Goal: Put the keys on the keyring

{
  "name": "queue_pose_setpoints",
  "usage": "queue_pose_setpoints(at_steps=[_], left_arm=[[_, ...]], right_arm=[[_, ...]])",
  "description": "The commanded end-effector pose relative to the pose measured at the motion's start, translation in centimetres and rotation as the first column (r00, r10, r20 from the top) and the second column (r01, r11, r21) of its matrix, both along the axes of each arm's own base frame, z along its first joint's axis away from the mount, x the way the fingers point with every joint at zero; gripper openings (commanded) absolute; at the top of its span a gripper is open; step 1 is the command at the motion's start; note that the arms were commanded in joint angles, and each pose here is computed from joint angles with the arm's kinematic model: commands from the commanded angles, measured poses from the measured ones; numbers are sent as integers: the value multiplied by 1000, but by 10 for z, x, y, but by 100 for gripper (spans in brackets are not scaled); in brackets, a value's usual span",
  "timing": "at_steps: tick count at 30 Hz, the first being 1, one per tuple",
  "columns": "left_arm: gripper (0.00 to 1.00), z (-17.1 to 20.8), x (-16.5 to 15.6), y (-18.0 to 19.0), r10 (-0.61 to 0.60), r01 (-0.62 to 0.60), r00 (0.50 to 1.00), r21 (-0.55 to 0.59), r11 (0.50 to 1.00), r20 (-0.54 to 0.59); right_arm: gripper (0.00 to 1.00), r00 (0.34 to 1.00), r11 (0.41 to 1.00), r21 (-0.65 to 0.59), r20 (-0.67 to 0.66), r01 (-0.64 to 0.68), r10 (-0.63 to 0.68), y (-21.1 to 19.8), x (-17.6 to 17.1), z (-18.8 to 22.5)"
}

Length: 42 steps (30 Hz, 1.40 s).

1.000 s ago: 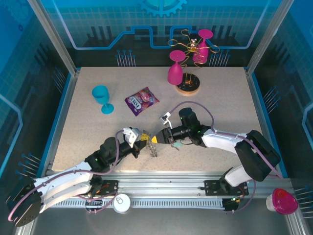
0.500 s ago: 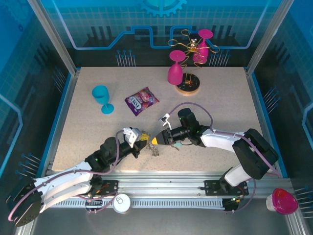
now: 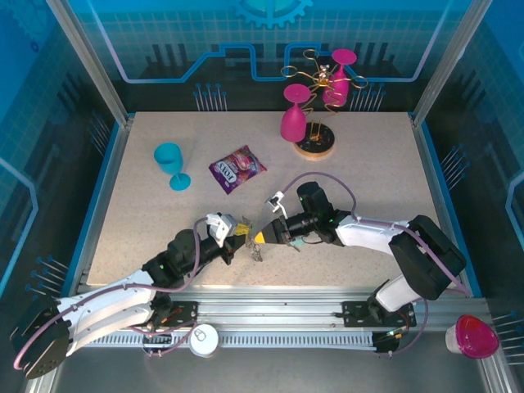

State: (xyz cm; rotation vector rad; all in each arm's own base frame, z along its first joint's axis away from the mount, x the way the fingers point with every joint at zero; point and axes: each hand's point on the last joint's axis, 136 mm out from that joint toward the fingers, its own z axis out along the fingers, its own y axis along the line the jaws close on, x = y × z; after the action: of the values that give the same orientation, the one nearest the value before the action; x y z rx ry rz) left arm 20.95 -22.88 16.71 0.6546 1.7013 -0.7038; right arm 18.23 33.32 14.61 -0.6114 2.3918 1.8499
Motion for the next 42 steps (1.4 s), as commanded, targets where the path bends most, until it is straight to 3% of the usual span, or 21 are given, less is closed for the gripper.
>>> queue_pose_setpoints(at_steps=[1,12,18,21,24,28,31,34,35,36,39,42], left_arm=[[0,22,3,0,16,-13,998,-53,998,56],[0,21,0,-1,0,3,999,-57,998,52],[0,22,1,-1,1,2,999,-56,998,54],[0,22,2,-1,7,-4,999,-58,998,50],[0,24,3,0,17,-14,999,-68,998,38],[0,28,4,-1,24,-23,1000,-85,996,19],[0,31,4,0,24,-23,1000,-99,995,10],[0,32,3,0,25,-24,1000,-107,994,4],[0,32,2,0,21,-21,1000,-108,994,0],[0,30,2,0,20,-20,1000,-103,995,-3],[0,29,1,-1,11,-12,1000,-96,995,-7],[0,28,0,-1,7,-8,1000,-93,996,-10]], right_arm=[[0,1000,1000,-3,10,-24,24,-1,-5,1],[0,999,999,-51,41,-2,4,-13,2,1],[18,998,999,-42,57,3,-1,-13,1,2],[25,985,995,-102,171,24,-6,-21,5,4],[26,924,964,-265,377,33,72,-34,7,-1],[29,759,916,-394,618,77,202,-45,15,2],[32,570,914,-378,788,150,232,-49,27,15],[34,286,937,-307,924,165,252,-49,32,25],[34,161,949,-272,955,157,248,-47,31,28],[36,48,960,-242,970,143,237,-46,30,30],[38,-173,968,-234,953,89,246,-39,27,29],[39,-287,951,-294,907,94,308,-33,27,18]])
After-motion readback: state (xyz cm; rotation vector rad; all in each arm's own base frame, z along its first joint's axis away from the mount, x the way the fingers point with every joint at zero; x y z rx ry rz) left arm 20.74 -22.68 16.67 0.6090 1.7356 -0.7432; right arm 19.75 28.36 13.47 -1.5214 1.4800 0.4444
